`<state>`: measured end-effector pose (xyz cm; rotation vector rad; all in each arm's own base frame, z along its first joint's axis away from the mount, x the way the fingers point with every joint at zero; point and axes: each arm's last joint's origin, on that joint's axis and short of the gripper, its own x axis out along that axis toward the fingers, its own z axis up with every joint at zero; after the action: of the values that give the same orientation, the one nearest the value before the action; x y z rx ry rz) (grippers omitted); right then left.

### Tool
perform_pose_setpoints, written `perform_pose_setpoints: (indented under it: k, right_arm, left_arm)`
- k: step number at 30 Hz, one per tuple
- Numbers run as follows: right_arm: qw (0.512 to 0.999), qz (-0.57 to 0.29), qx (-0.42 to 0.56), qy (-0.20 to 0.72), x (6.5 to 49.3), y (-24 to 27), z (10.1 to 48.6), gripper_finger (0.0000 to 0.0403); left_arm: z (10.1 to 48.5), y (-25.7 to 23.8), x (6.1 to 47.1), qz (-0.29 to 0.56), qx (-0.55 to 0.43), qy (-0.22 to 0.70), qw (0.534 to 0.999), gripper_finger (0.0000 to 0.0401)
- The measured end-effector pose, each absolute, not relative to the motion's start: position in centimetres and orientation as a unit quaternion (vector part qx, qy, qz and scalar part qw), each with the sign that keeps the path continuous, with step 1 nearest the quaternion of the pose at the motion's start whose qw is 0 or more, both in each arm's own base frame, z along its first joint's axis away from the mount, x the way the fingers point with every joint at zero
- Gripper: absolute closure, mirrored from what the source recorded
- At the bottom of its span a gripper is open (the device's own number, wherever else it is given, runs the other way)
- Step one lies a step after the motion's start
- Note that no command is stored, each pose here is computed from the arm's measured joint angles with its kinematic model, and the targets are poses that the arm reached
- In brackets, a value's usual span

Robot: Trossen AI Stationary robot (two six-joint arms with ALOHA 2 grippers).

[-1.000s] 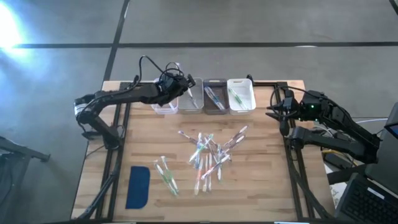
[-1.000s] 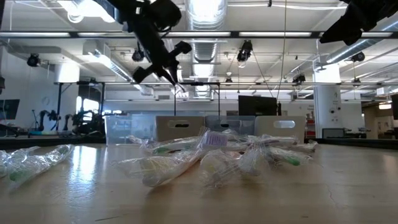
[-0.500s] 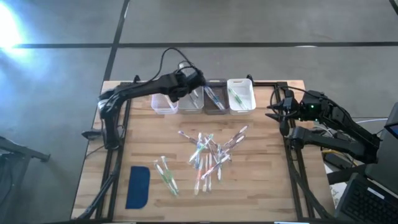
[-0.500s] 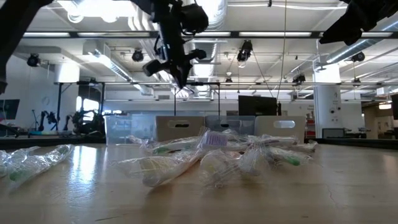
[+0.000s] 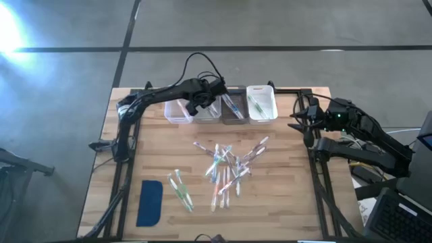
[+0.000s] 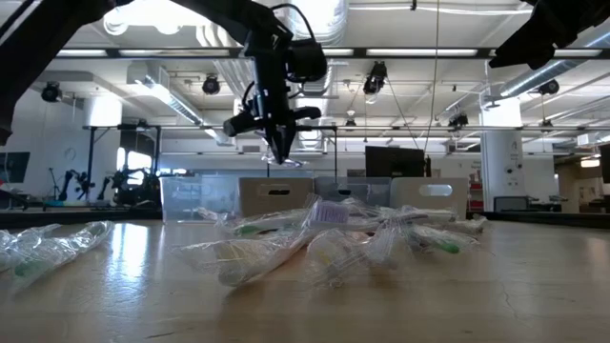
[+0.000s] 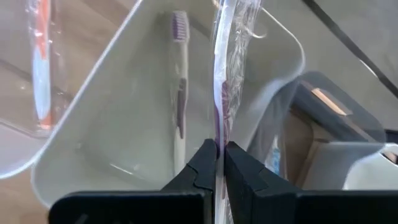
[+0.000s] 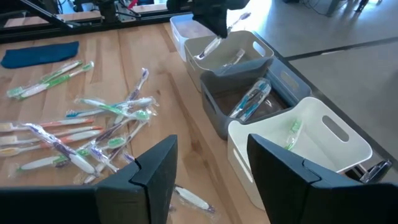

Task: Pick & Place Toothbrushes
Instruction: Put the purple toothbrush into the gray bin

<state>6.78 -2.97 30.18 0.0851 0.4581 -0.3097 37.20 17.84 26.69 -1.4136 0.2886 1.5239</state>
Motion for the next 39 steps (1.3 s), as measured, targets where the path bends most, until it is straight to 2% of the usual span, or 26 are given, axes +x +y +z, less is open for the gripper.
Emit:
perform_pose_setpoints:
  k: [9,20,39]
  right_arm:
    - [0.961,-0.153,0.042,0.226,6.8,-3.0,30.2,0.0203]
    - [0.961,-0.153,0.042,0.226,6.8,-3.0,30.2,0.0232]
    - [0.961,-0.153,0.042,0.226,6.8,-3.0,30.2,0.0284]
  left_arm:
    - [25.7,20.3,36.3,0.635,-0.595,0.136,0.474,0.0383]
    - [22.9,21.5,36.9,0.633,-0.594,0.179,0.464,0.0383]
    - [20.1,22.3,37.4,0.647,-0.581,0.197,0.452,0.0383]
